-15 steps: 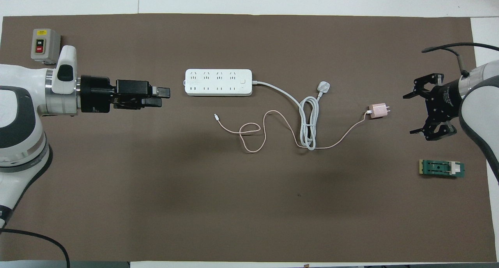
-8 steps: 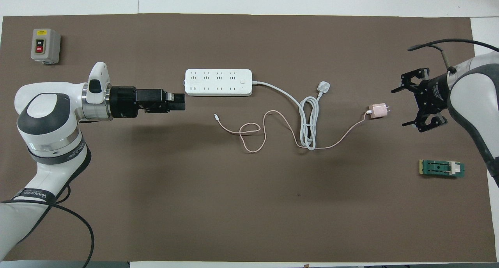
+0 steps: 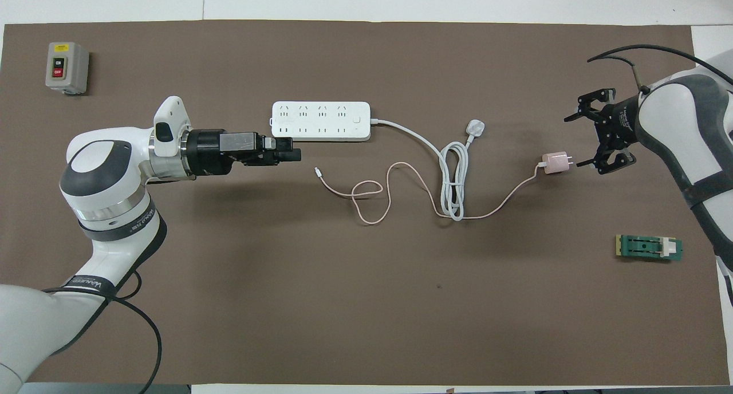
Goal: Plug charger into power strip
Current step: 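Reach the left gripper to the power strip end while the right gripper advances, then grasp the pink charger with the right gripper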
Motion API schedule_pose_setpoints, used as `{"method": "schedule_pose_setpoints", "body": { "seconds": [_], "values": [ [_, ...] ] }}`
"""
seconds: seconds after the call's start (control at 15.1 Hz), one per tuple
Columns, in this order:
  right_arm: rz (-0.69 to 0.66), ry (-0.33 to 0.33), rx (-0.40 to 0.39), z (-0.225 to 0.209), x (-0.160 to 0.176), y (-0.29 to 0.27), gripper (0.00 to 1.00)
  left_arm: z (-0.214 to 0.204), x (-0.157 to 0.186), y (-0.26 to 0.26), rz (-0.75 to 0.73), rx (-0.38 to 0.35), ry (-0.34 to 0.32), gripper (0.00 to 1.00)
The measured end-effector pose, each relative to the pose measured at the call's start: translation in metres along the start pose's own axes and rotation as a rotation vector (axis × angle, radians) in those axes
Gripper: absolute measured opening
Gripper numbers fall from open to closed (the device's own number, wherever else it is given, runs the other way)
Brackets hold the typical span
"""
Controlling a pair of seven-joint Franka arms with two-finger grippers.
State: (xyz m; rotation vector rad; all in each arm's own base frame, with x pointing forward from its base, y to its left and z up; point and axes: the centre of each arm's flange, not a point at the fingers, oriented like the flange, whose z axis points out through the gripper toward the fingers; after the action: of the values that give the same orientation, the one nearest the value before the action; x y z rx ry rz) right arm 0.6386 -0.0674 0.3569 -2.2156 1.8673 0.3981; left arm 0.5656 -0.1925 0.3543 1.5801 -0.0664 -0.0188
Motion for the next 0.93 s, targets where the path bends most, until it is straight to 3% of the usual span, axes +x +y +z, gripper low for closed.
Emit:
{"method": "schedule_pose_setpoints", "body": {
  "seconds": [0.27, 0.46, 0.93],
  "values": [
    [0.04, -0.005, 0.04, 0.017, 0.014, 0.003, 1.0, 0.015, -0.016, -0.02, -0.057, -0.011, 0.012, 1.0],
    [0.038, -0.054, 0.059, 0.036, 0.021, 0.011, 1.0, 0.021, -0.02, -0.025, -0.081, -0.018, 0.018, 1.0],
    [0.008, -0.084, 0.022, 0.059, 0.038, 0.034, 1.0, 0.055, -0.024, -0.023, -0.109, -0.04, 0.057, 1.0]
  ]
}}
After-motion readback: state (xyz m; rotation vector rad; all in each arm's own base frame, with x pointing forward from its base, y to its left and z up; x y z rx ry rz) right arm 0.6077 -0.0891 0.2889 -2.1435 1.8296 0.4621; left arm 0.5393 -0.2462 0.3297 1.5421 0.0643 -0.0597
